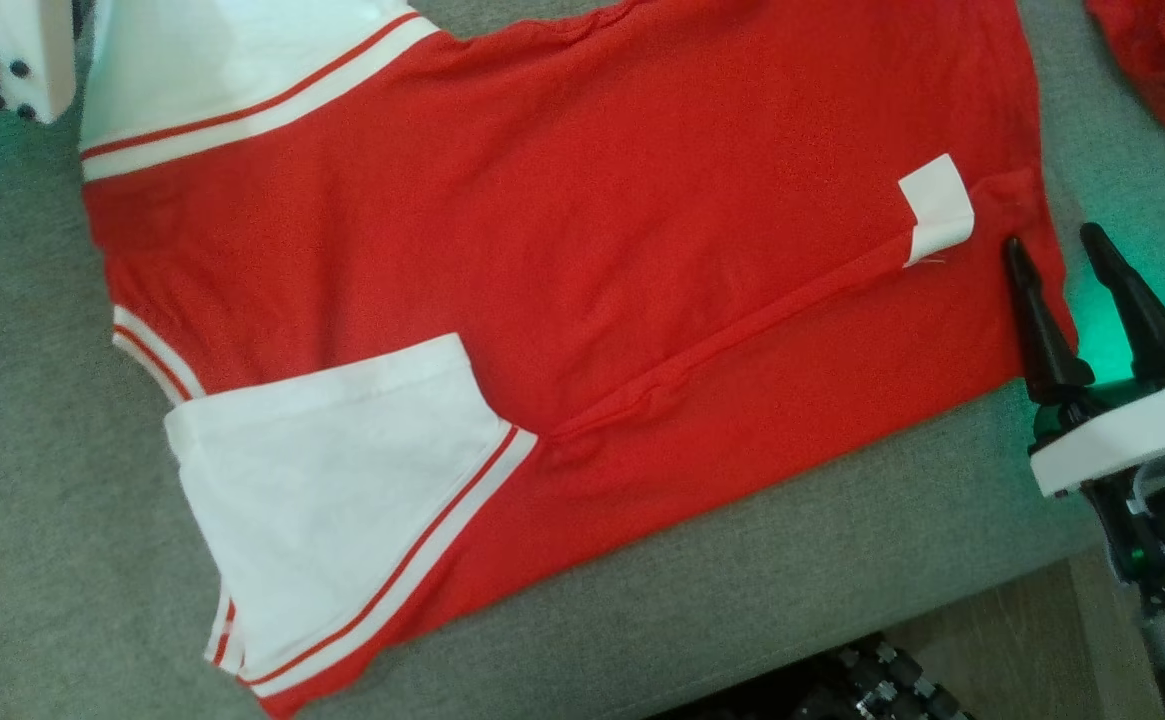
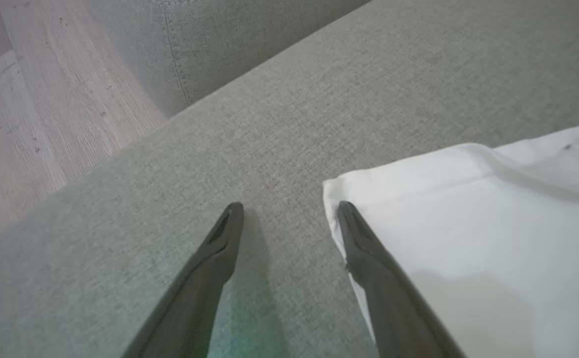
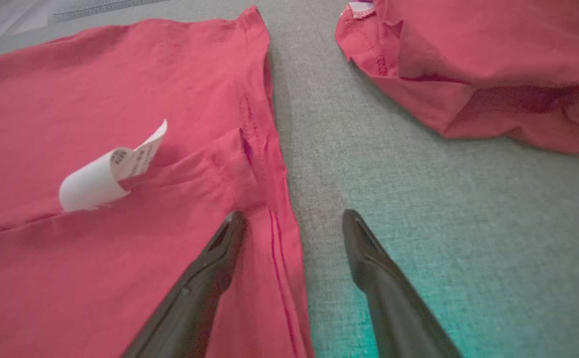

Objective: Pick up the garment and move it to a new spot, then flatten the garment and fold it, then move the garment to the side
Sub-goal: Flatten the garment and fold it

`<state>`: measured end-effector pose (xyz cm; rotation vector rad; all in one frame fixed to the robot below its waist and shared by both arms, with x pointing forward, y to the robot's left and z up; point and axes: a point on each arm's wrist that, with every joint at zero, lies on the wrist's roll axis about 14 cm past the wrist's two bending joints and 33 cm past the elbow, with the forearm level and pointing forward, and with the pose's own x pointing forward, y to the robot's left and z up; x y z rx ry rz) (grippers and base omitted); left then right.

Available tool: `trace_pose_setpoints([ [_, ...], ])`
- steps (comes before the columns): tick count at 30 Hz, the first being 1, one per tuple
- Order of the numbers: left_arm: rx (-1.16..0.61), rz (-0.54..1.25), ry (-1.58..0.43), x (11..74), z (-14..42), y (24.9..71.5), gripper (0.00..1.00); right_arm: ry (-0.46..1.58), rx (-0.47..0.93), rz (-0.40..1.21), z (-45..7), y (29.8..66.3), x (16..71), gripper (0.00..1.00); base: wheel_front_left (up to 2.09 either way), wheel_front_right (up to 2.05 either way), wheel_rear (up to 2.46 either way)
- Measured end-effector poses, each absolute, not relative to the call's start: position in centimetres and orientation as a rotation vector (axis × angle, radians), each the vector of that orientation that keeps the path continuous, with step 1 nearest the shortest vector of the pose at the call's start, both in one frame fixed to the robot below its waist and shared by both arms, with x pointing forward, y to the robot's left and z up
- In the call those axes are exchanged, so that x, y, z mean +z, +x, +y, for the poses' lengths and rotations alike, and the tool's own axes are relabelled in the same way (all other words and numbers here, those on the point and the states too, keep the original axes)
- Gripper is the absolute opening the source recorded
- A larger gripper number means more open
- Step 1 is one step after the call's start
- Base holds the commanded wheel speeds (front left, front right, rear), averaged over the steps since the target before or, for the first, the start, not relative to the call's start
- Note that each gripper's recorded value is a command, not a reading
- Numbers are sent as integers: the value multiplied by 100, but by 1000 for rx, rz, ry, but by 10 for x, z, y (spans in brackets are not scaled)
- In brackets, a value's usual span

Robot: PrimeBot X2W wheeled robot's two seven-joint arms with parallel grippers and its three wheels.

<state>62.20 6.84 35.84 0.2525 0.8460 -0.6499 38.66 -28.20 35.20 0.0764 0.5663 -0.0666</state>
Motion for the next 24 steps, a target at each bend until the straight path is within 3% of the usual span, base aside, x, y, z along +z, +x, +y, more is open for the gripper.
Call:
trace_pose_setpoints([
  [12, -705, 879, 259, 356, 56, 622, 100, 76, -87, 563, -288, 385, 348, 100, 0, 0, 0],
  [13, -713, 879, 250, 357, 54, 621, 95, 79, -88, 561, -288, 386, 349, 100, 0, 0, 0],
  [15, -737, 884, 231, 358, 48, 617, 40, 79, -89, 558, -289, 388, 349, 100, 0, 0, 0],
  [16, -753, 894, 219, 358, 45, 613, 0, 78, -88, 557, -289, 388, 349, 100, 0, 0, 0],
  [24, -781, 856, 191, 359, 43, 612, 0, 60, -69, 522, -290, 406, 356, 100, 0, 0, 0],
])
